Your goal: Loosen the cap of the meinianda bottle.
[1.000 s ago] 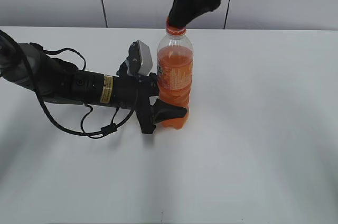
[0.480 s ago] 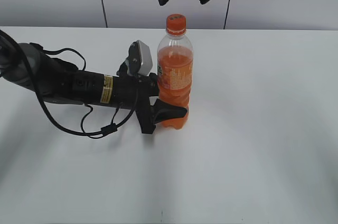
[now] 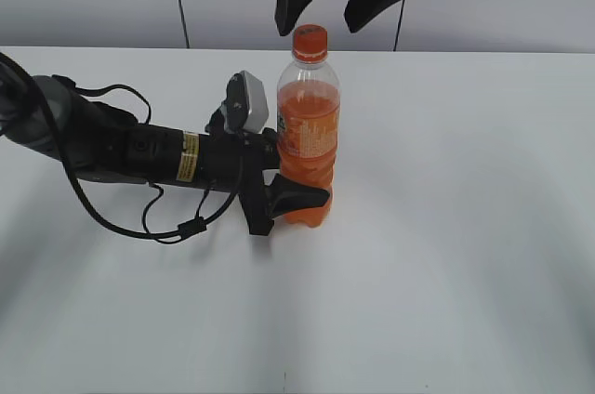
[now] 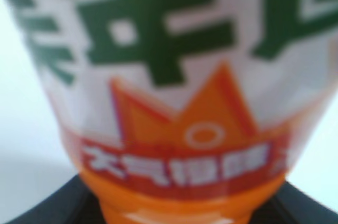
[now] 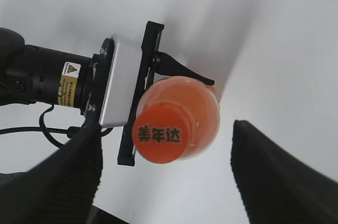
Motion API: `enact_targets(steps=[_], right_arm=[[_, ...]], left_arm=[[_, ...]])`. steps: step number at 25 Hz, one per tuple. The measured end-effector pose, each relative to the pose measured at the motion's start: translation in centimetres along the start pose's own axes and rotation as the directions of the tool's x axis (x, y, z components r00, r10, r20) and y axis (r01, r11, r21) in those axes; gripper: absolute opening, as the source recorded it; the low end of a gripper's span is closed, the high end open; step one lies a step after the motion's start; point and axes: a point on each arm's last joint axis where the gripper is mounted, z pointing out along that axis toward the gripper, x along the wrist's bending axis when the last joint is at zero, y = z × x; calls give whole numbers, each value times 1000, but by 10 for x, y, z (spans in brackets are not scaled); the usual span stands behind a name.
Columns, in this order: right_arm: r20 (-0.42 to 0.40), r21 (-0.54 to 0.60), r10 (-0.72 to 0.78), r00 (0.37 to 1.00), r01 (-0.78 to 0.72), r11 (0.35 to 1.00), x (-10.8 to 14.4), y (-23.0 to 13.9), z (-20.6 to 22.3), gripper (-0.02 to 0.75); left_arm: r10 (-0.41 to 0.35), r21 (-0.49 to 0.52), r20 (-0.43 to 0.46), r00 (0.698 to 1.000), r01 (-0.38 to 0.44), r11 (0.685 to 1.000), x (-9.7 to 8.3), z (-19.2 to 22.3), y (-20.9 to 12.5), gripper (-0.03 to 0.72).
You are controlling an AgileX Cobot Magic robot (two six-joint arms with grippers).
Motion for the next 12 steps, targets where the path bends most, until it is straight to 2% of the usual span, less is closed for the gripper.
enact_targets(steps=[6,12], right_arm=[[6,23,3,1000,-3,1000,-1,1,11,549],[7,31,4,1000,-4,1000,-2,1,15,414]], left_arm=[[0,0,0,1000,0,1000,0,0,0,402],[0,0,0,1000,0,1000,0,0,0,402]])
